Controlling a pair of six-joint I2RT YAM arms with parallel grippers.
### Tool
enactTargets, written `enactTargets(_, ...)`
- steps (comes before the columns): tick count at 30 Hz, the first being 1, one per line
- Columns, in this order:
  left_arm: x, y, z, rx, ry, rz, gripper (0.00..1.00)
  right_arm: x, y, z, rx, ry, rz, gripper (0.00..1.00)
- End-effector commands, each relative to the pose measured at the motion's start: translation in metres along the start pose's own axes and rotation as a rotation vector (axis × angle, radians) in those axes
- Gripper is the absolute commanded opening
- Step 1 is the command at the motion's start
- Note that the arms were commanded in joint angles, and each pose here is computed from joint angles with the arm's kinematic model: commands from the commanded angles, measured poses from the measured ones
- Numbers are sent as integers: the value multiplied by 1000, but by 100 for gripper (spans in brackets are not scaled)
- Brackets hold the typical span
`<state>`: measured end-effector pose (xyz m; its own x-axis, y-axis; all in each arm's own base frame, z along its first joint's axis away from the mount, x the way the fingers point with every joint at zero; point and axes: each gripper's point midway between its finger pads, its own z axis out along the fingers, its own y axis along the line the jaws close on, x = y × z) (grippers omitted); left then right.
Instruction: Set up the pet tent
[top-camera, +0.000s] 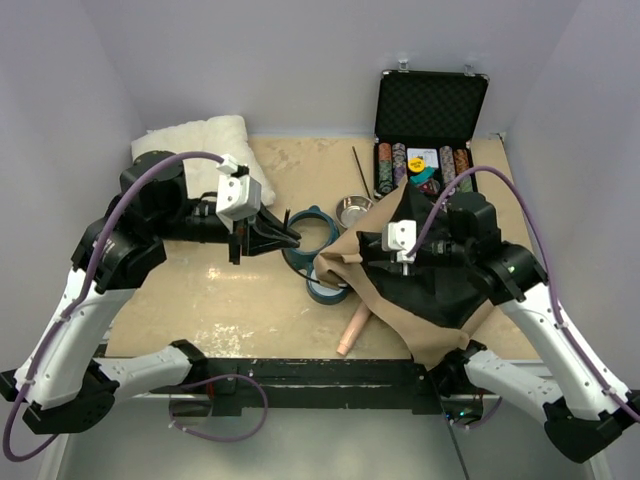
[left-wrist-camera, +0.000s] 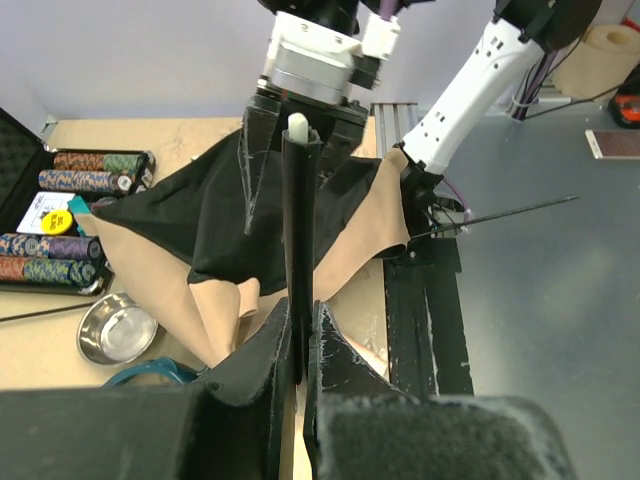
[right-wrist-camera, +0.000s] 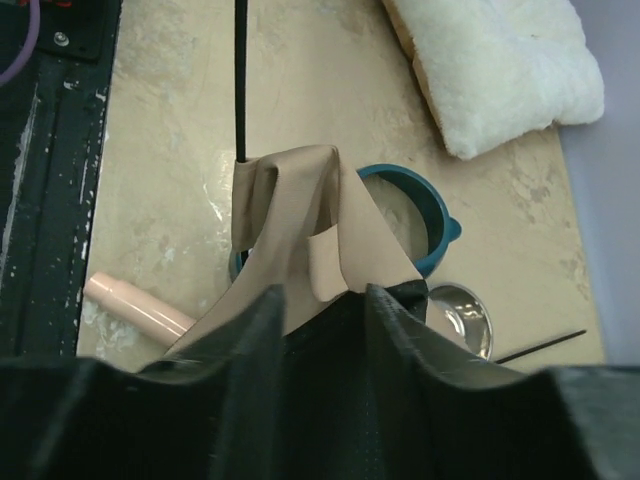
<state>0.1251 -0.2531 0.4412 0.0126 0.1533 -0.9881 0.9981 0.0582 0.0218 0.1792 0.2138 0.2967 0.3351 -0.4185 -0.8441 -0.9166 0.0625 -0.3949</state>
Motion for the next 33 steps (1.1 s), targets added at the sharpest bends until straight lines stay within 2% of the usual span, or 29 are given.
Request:
enactTargets(1, 22, -1, -4, -1, 68, -14, 0, 4, -3, 8, -15, 27, 126, 37)
enactTargets(3, 19, -2, -3, 1, 61, -15, 0, 7, -3, 14, -31, 24, 140, 42)
enactTargets(5, 18, -2, -2, 10, 60, -19, 0, 14, 0, 13, -50, 39, 51, 58)
enactTargets(9, 16, -5, -2, 28, 55, -24, 0, 20, 1, 5, 17, 16, -224, 64)
enactTargets(12, 17, -7, -2, 32, 58, -39, 0, 10, -12, 2, 149, -64, -367, 68)
enactTargets(15, 18, -10, -4, 36, 57, -45, 0, 15, -10, 7, 161, -82, -504, 76)
enactTargets(17, 18, -10, -4, 38, 58, -46, 0, 16, -13, 10, 180, -96, -541, 80)
enactTargets(22, 17, -10, -5, 33, 57, -50, 0, 28, -20, 28, 152, -98, -557, 75)
enactTargets(25, 17, -10, -4, 34, 56, -50, 0, 36, -22, 39, 109, -89, -548, 62)
enactTargets(26, 16, -9, -4, 32, 55, -48, 0, 39, -21, 42, 93, -81, -547, 60)
enactTargets(33, 16, -8, 0, 47, 55, -43, 0, 64, 3, 46, -58, -22, -650, 58)
